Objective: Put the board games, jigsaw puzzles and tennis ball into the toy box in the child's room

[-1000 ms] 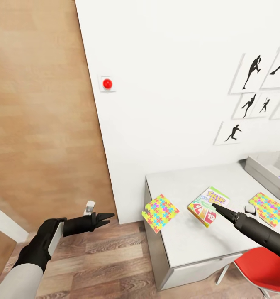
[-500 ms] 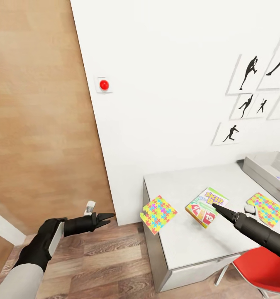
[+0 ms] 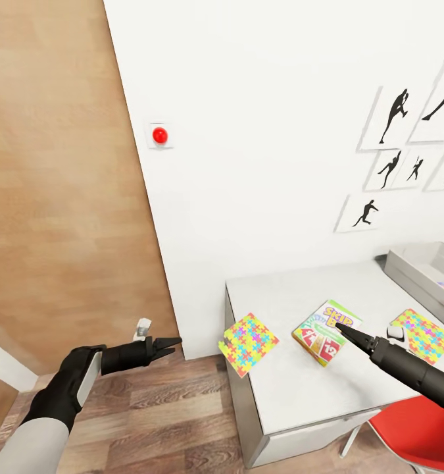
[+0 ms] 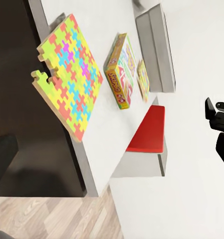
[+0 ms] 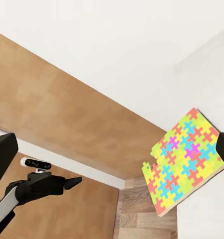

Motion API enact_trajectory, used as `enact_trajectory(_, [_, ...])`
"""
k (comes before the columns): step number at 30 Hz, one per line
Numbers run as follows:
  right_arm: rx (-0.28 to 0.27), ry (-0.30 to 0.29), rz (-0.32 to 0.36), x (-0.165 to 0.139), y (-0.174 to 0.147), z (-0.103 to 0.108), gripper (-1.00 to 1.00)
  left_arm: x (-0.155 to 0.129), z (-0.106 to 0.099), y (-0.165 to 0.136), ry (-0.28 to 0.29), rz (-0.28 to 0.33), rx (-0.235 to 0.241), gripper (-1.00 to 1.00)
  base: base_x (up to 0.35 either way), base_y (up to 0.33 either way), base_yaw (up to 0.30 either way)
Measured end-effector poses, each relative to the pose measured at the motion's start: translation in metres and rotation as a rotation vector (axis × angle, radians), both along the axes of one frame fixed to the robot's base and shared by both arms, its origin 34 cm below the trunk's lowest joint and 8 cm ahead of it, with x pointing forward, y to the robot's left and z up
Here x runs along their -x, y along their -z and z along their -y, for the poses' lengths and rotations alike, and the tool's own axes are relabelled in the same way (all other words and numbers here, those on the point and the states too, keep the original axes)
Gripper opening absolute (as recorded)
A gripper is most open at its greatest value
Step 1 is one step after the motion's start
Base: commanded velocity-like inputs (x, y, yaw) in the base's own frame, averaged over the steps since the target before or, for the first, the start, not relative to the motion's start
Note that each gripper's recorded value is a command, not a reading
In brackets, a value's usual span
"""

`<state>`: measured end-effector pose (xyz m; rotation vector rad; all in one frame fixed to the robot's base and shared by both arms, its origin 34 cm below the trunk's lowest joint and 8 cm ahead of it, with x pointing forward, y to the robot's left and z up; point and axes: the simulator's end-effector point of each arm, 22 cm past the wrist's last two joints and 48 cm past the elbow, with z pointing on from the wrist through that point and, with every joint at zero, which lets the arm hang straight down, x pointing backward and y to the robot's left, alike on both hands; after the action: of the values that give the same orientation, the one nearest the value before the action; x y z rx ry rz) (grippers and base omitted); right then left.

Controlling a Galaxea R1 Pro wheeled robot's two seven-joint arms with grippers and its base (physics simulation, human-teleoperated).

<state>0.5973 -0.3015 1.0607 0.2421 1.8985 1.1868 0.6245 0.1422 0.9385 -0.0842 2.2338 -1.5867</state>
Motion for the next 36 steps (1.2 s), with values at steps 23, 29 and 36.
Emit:
enact_trajectory(23, [0.001,0.000,-0.002,0.0000,0.0007,-0.0007,1.00,-0.0004,-0.0008,-0.0006,-0.002,0.002,0.002,1.00,0.002,0.000,0.000])
enact_trajectory(29, [0.000,0.000,0.000,-0.0022,0.0030,0.0002,1.00,-0.0026,-0.0007,0.0024,-0.002,0.002,0.003,1.00,0.000,0.000,0.000])
enact_trajectory(36, [-0.003,-0.001,0.002,-0.0051,0.0075,-0.0007,1.00,-0.0057,-0.0019,0.0069,-0.003,0.003,0.003,1.00,0.000,0.000,0.000])
